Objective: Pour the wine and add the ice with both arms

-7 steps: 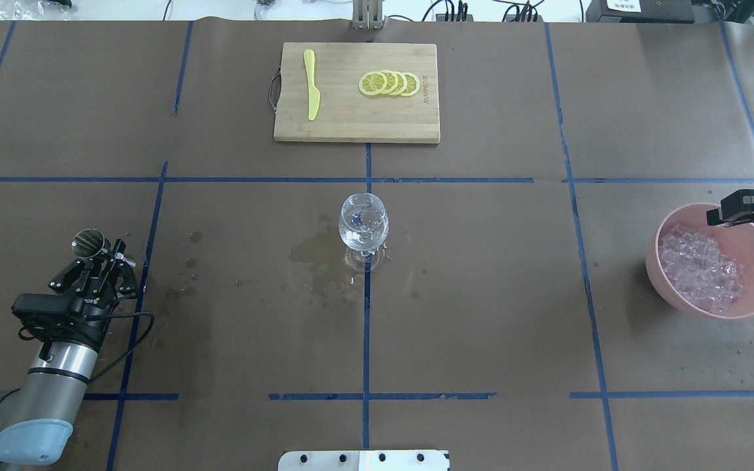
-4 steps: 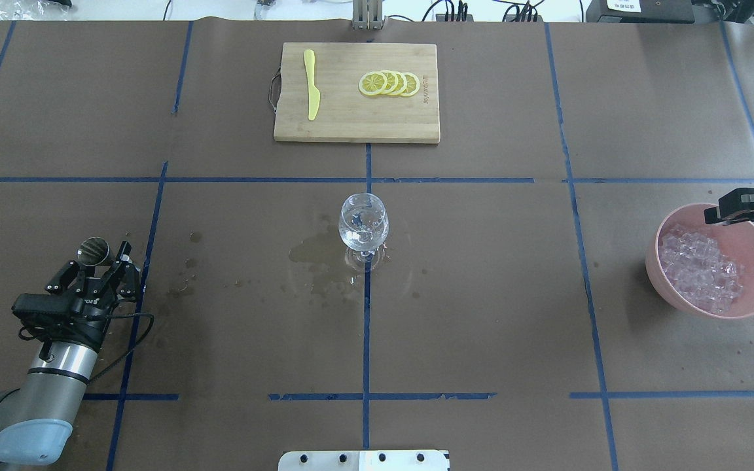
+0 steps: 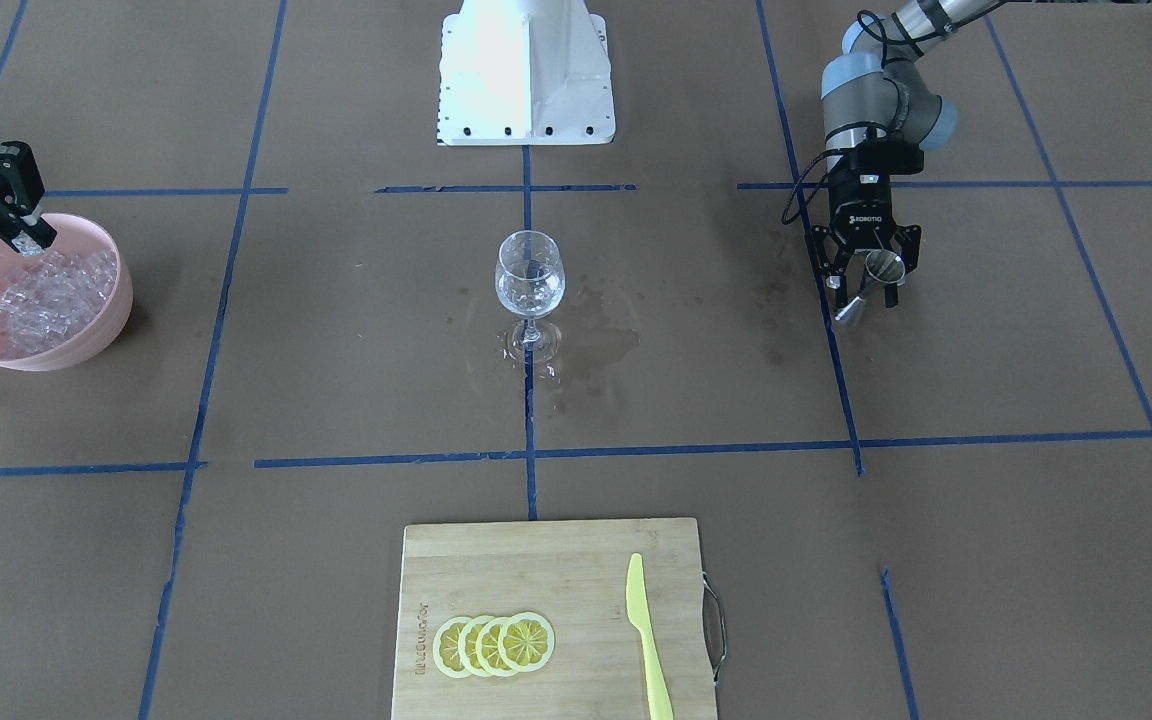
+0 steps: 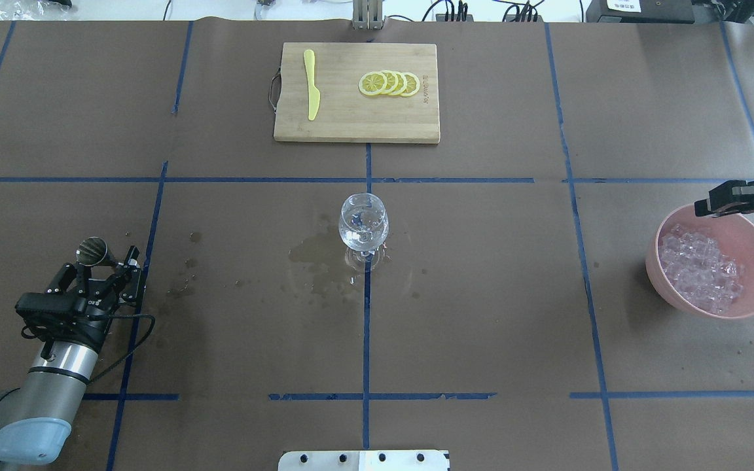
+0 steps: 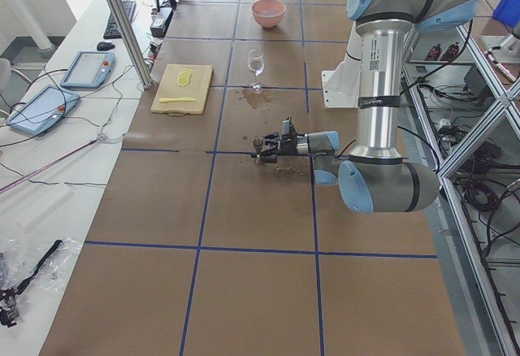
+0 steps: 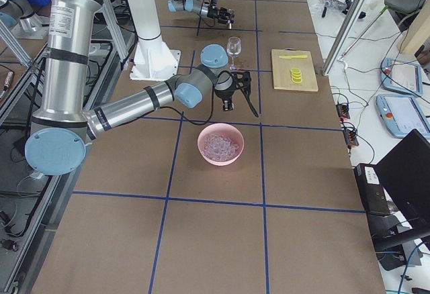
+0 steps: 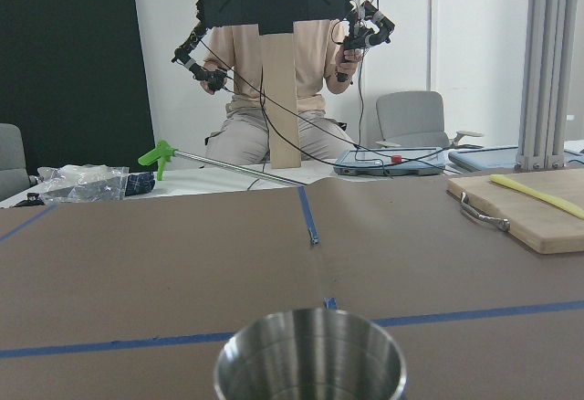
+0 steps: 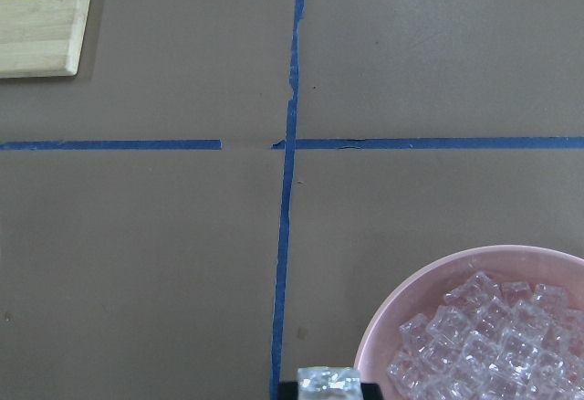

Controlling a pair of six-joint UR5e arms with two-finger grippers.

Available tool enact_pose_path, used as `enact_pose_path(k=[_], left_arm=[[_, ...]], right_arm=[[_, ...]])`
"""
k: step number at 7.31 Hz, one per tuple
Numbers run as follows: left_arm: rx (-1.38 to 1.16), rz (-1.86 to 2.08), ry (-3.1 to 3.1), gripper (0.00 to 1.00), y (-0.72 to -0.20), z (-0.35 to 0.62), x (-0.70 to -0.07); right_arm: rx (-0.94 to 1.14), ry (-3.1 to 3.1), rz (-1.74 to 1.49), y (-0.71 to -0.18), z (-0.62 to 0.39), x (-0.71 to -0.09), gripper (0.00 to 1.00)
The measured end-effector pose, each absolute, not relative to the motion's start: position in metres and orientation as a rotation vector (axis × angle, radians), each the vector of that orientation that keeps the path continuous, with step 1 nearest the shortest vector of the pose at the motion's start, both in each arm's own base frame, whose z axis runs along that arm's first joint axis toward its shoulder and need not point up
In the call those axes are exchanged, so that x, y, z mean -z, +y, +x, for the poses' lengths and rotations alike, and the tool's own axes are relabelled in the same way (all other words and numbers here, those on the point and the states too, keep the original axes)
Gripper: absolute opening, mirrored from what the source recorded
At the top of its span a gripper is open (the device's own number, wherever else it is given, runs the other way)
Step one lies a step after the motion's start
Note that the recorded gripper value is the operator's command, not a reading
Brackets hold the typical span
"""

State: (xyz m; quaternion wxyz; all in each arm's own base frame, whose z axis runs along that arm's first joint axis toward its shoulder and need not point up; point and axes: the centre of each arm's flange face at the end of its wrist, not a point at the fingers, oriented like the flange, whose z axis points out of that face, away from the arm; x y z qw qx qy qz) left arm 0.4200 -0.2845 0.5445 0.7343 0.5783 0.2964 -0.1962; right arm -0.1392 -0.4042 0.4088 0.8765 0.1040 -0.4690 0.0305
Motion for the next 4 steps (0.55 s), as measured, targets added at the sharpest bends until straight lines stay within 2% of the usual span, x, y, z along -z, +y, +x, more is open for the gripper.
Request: enact_pose_path(k=[1, 4], left_arm=[[0.425, 1.262, 0.656, 1.0, -0.2845, 0.4188, -0.5463], [0.414, 1.236, 0.676, 1.0, -0.284, 0.4169, -0.5499]], right_arm=[[-0.062, -0.983, 0.217, -0.4044, -0.14, -0.4071, 0.0], [-0.056, -0.987, 0.218, -0.4044, -0.1422, -0.4045, 0.0]])
